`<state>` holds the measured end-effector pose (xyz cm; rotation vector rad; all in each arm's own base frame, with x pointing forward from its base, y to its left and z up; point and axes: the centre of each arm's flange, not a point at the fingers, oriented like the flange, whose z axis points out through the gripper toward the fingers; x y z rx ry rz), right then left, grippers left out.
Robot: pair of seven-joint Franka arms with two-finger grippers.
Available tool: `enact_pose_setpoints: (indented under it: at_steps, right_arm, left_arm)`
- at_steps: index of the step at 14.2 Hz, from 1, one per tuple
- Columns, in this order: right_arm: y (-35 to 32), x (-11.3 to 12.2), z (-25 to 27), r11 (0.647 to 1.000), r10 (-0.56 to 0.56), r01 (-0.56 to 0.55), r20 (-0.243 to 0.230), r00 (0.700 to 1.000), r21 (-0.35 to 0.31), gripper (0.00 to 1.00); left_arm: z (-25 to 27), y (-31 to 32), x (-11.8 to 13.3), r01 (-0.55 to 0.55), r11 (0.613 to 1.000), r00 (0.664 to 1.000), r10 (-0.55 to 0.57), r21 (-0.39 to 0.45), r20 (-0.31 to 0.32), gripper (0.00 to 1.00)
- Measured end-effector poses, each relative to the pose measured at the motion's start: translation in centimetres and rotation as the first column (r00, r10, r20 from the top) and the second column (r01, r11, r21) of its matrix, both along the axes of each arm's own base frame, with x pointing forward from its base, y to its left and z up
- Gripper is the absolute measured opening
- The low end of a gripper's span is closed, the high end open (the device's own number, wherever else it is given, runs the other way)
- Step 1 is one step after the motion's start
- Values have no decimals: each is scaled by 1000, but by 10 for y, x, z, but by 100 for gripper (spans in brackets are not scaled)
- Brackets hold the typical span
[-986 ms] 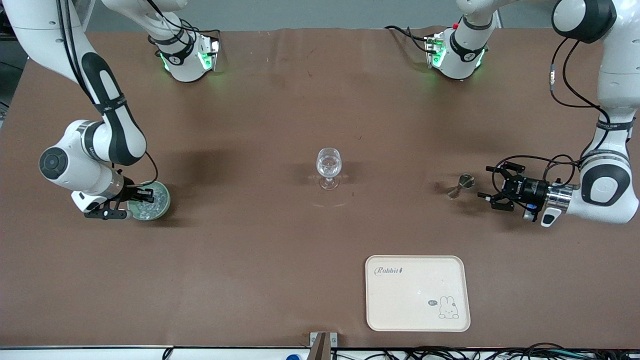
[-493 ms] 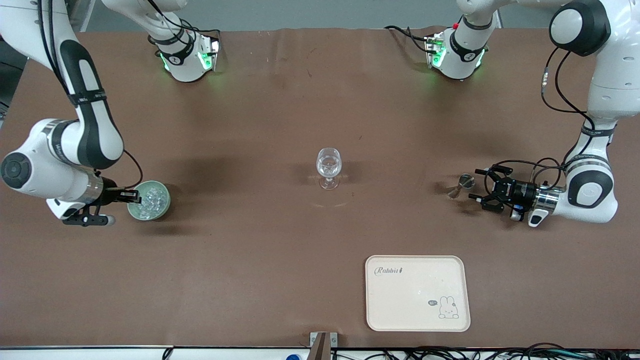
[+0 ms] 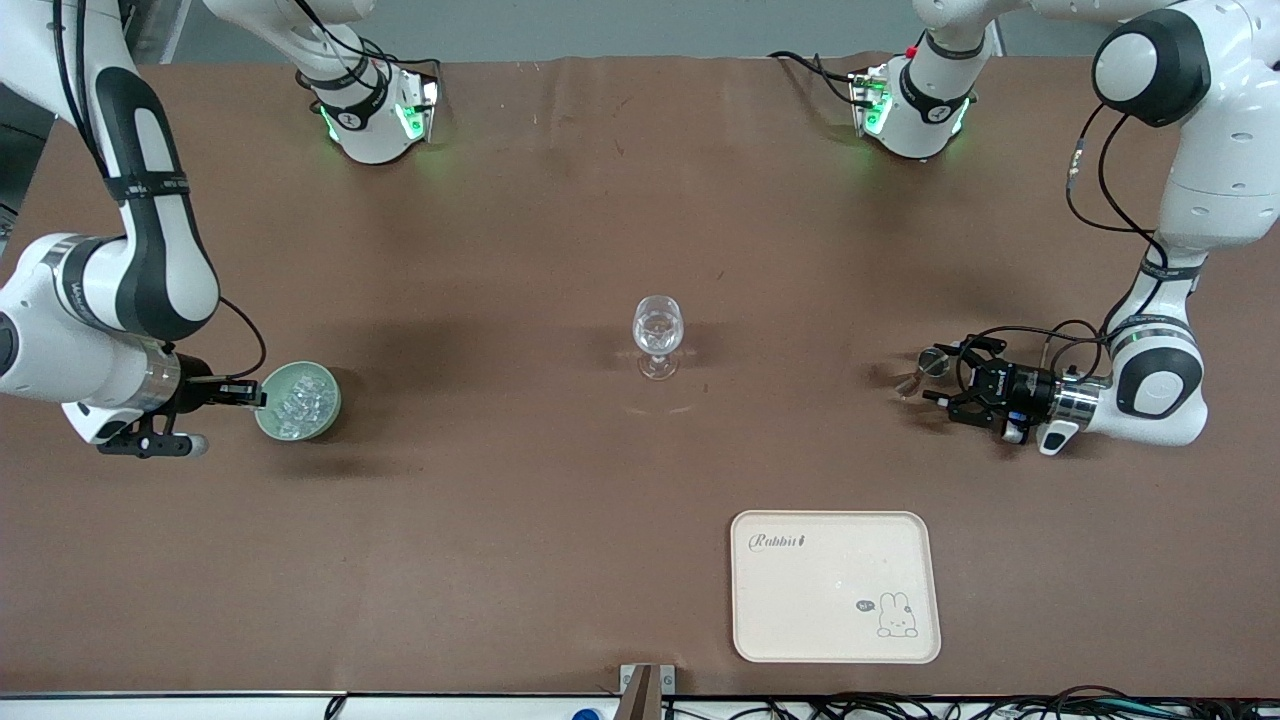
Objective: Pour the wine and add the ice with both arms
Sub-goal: 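Grasp an ice cube with the right gripper while the left gripper grasps the jigger, then lift the ice cube with the right gripper while the left gripper lifts the jigger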
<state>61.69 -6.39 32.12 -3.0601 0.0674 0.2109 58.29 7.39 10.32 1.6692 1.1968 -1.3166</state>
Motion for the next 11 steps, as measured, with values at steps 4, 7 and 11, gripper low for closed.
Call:
enact_pose_setpoints:
  at_steps: [4,7,11]
  right_arm:
    - [0,2,4,1000,0,0,8,1000,-1,25]
    - [0,10,21,1000,4,-4,14,1000,1,25]
    - [-11,24,73,1000,-4,3,55,998,1,25]
  left_arm:
    - [-4,-3,0,-7,1000,1000,7,-16,2,77]
    - [-5,-5,1,-9,1000,1000,9,-12,7,67]
    - [-7,-7,1,-7,1000,1000,7,-9,7,61]
